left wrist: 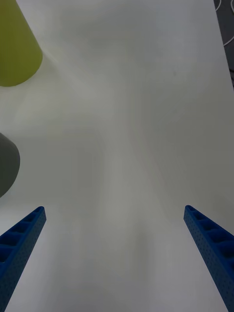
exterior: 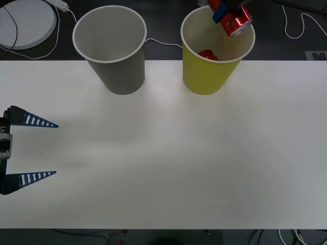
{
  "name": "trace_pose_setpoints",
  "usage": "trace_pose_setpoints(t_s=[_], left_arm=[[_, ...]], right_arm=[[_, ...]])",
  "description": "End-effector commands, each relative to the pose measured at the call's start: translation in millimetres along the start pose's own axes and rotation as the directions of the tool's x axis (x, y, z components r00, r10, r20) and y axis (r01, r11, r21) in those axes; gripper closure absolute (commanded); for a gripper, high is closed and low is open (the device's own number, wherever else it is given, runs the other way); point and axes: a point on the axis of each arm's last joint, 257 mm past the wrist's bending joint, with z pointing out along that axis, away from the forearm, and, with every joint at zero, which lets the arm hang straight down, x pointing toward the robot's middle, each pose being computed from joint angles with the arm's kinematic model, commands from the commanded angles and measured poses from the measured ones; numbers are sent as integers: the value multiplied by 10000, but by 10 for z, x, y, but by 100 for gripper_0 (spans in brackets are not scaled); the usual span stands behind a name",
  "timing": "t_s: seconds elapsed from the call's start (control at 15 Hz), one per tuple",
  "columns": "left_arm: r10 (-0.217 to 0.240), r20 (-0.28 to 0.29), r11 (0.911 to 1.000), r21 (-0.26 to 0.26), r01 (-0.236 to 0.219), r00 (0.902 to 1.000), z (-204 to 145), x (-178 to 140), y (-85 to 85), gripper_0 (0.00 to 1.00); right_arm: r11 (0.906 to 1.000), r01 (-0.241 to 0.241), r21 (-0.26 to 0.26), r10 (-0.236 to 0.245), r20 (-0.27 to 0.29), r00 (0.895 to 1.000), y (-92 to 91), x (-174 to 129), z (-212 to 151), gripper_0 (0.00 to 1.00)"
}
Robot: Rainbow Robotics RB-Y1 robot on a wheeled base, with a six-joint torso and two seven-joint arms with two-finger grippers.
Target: Put the can into the green bin and the plastic bottle into the gray bin
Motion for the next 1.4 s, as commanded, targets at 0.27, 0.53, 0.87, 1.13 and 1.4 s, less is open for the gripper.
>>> trace_pose_setpoints(t_s=[0.27, 0.53, 0.87, 1.13, 1.4], left_arm=[[0, 0, 10000, 0, 0, 10000, 0, 0, 0, 0], [0, 0, 10000, 0, 0, 10000, 0, 0, 0, 0], [0, 0, 10000, 0, 0, 10000, 0, 0, 0, 0], [0, 0, 10000, 0, 0, 10000, 0, 0, 0, 0], [0, 0, 10000, 0, 0, 10000, 0, 0, 0, 0]], right_arm=[[9991, 410, 92, -412, 212, 9989, -48, -51, -38, 0], [9989, 475, -62, -473, 320, 9984, -120, -32, -179, 0], [9937, 597, -951, -527, 735, 9959, -203, 55, -623, 0], [9915, 977, -855, -817, 1740, 9813, -291, 77, -888, 0], [9841, 1429, -1058, -1127, 2504, 9616, -249, 373, -1026, 0]])
